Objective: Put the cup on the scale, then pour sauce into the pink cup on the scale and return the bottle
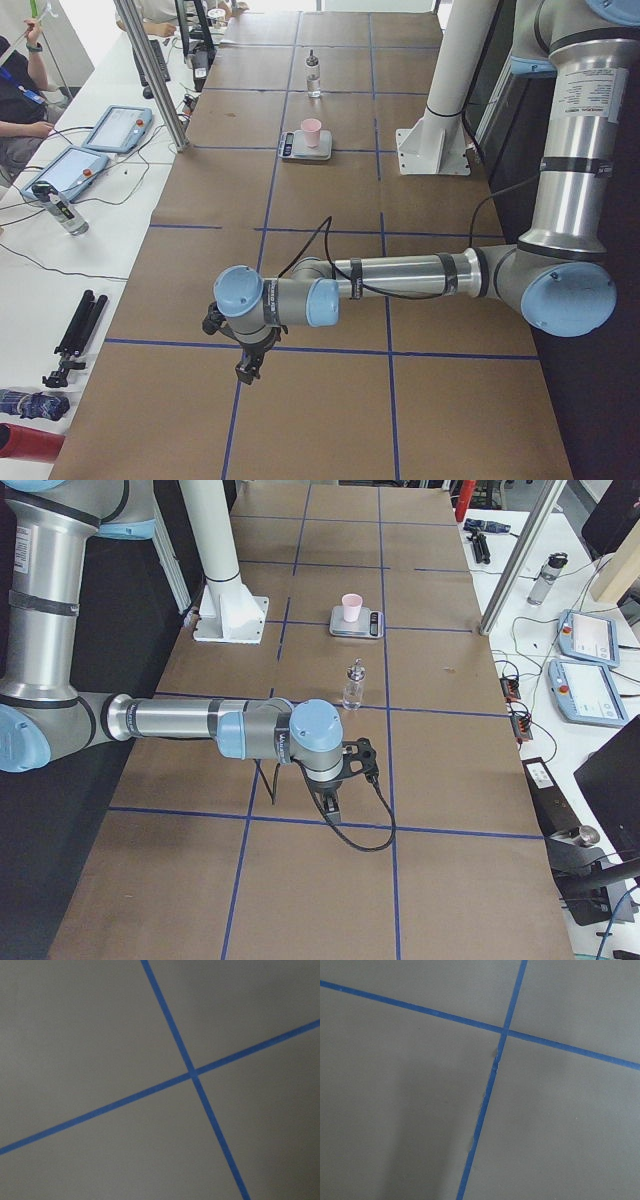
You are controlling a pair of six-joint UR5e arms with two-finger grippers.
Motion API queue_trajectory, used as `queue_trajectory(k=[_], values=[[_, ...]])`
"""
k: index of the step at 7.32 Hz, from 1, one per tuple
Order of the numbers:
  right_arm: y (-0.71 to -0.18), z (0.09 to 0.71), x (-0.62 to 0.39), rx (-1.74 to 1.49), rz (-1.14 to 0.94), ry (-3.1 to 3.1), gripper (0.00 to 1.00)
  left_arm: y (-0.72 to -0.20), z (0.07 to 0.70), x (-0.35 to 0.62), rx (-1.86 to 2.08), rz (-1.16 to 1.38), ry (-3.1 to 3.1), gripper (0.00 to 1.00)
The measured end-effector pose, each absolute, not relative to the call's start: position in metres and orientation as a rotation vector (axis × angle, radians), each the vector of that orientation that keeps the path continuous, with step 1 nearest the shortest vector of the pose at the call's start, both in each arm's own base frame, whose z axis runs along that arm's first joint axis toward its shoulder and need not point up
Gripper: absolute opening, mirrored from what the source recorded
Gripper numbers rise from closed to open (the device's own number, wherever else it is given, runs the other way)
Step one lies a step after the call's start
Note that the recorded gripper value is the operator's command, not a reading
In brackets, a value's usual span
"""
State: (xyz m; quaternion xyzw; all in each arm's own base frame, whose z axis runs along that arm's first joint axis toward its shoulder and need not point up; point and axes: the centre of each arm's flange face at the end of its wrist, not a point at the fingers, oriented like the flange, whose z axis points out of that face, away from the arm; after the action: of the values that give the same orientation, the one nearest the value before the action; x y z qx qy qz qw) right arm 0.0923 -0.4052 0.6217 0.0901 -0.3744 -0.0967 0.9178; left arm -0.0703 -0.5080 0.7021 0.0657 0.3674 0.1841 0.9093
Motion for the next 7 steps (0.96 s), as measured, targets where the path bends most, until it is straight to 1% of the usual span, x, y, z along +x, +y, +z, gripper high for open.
queue_trajectory(k=[3, 7], values=[[-0.442, 0.629, 0.092, 0.11, -0.044, -0.788, 1.0, -0.494, 0.71, -0.075, 0.12, 0.361, 0.762, 1.0], [-0.459, 0.641, 0.09, 0.072, -0.004, -0.797, 1.0, -0.496, 0.686, -0.099, 0.169, 0.323, 0.75, 1.0]])
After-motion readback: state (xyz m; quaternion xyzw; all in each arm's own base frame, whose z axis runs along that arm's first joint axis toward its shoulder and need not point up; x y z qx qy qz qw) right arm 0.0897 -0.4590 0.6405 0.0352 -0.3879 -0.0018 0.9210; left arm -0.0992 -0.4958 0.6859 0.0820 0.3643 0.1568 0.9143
